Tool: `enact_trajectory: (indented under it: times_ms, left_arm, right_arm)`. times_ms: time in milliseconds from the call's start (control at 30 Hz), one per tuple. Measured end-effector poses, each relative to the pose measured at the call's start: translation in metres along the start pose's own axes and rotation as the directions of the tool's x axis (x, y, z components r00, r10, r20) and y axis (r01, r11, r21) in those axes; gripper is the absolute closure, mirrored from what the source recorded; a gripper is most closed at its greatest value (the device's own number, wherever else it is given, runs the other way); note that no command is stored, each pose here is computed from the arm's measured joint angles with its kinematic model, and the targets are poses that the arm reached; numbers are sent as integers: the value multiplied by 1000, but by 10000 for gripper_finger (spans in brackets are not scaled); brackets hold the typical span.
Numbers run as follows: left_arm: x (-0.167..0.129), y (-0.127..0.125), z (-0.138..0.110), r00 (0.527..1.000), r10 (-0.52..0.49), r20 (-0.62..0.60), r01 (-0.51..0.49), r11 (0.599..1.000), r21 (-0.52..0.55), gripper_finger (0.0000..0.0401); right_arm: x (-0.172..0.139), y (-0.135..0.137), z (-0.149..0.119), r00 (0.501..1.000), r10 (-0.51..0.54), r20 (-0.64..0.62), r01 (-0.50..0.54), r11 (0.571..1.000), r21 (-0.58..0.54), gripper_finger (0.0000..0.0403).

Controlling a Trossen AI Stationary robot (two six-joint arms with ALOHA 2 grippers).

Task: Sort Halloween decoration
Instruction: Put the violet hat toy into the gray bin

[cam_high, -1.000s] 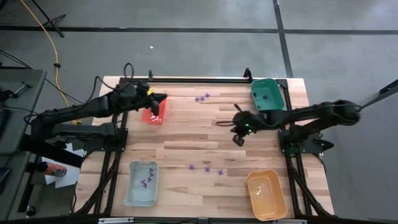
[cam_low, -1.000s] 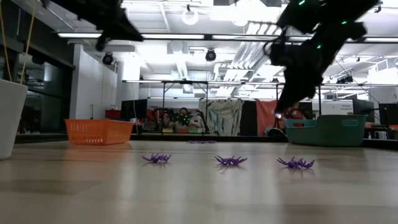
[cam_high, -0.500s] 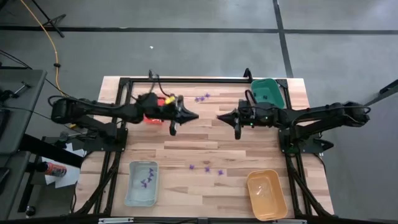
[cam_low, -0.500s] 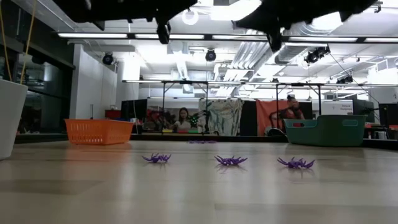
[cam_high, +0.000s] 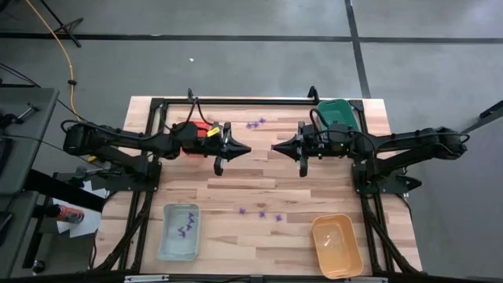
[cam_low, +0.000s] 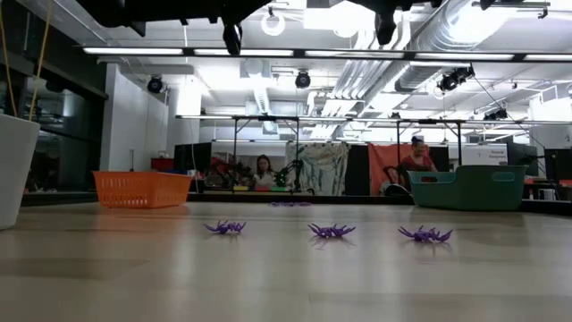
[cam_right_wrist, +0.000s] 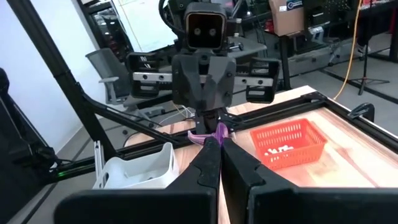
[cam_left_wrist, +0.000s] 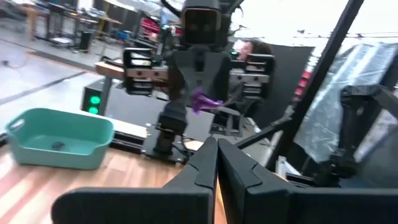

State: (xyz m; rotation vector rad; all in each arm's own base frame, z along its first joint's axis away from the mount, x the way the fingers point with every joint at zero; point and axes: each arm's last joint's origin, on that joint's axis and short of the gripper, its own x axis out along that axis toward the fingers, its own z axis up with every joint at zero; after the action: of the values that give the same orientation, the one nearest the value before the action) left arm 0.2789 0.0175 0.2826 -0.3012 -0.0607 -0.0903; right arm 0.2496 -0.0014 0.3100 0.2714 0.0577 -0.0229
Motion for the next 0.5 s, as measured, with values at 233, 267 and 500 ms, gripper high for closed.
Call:
enact_trajectory:
  times_ms: [233,267,500]
  left_arm:
    - [0,2,-1,998,61,5,-61,998,31,401]
    - [0,2,-1,998,61,5,-61,998,31,401]
    - [-2,1,2,998,60,9,-60,998,9,401]
  right_arm:
    - [0,0,0,1000,4,-2,-4,1000,15,403]
    - [0,0,0,1000,4,-1,-4,1000,15,403]
    - [0,0,-1,1000,9,-4,-9,1000,15,403]
